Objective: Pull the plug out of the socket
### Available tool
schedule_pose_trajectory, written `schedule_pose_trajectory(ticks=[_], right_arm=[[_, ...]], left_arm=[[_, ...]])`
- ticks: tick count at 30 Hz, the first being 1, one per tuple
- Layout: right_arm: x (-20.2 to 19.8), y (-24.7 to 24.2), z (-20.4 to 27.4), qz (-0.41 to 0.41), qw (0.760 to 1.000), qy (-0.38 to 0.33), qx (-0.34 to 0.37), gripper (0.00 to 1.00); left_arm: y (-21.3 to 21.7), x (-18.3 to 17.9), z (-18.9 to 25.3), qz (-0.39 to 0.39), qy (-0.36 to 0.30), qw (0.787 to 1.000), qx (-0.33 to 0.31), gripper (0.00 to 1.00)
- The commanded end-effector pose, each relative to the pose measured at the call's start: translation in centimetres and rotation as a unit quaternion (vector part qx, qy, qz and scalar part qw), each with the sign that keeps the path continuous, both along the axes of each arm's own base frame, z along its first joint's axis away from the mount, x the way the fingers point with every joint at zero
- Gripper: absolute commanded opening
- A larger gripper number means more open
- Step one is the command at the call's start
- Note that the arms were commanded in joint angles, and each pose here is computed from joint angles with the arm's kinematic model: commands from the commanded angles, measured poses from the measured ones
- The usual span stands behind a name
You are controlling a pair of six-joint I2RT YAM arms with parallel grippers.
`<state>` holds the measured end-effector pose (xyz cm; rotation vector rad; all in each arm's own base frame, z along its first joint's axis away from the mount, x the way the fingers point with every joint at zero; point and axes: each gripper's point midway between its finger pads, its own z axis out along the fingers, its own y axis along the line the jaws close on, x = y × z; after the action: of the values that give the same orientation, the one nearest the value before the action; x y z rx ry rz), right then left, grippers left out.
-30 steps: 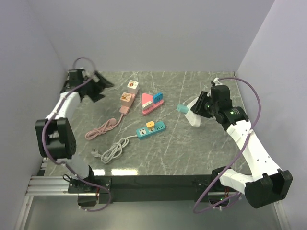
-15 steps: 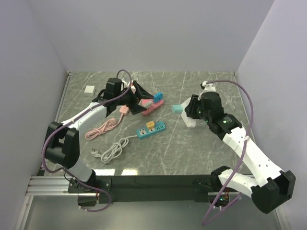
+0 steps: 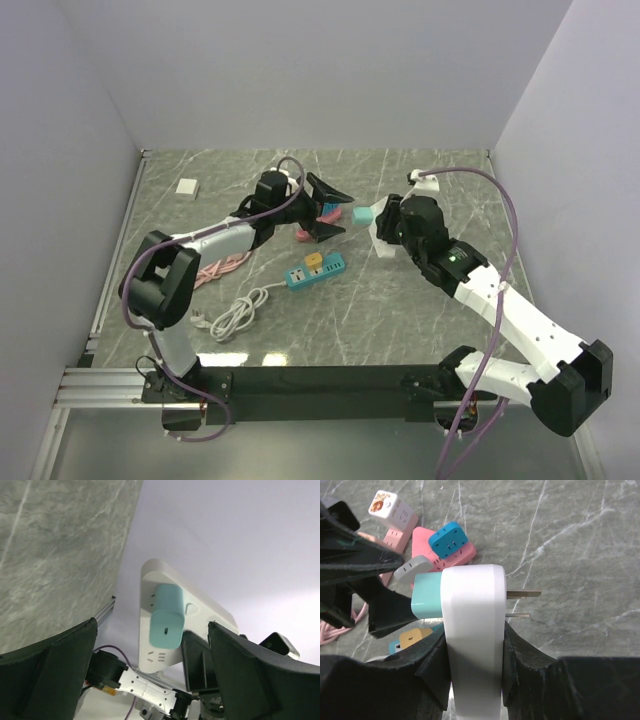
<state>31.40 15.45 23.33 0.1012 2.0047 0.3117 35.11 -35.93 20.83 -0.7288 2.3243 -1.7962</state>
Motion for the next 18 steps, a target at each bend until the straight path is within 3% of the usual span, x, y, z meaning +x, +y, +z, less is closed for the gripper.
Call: schedule_pose_trajectory(ticks=[1,7,9,12,18], right_arm=[[1.1,1.2,3.1,-0.008,0.998,-0.048,0.028,0.0],[1.0,1.8,2.9,-0.001,0.999,-0.044,0.031,0.0],[1.0,1.9,3.0,0.0,0.998,-0.046,0.031,0.0],[1.2,2.3,3.0,0.006,0.999,-0.044,0.027,0.0],[1.0,2.7,2.3,0.011,0.999,-0.039,0.021,0.0]], left_arm=[[-1.5,0.8,3.0,0.003,-0.018,0.998,-0.064,0.97],[-3.2,0.5,3.4,-0.008,-0.019,0.997,-0.069,0.94],[-3.6,0.1,2.9,-0.015,-0.015,0.998,-0.067,0.88],[-4.0,-0.5,2.9,-0.018,-0.016,0.996,-0.083,0.78],[-4.6,-1.3,2.9,-0.022,-0.013,0.995,-0.099,0.48]])
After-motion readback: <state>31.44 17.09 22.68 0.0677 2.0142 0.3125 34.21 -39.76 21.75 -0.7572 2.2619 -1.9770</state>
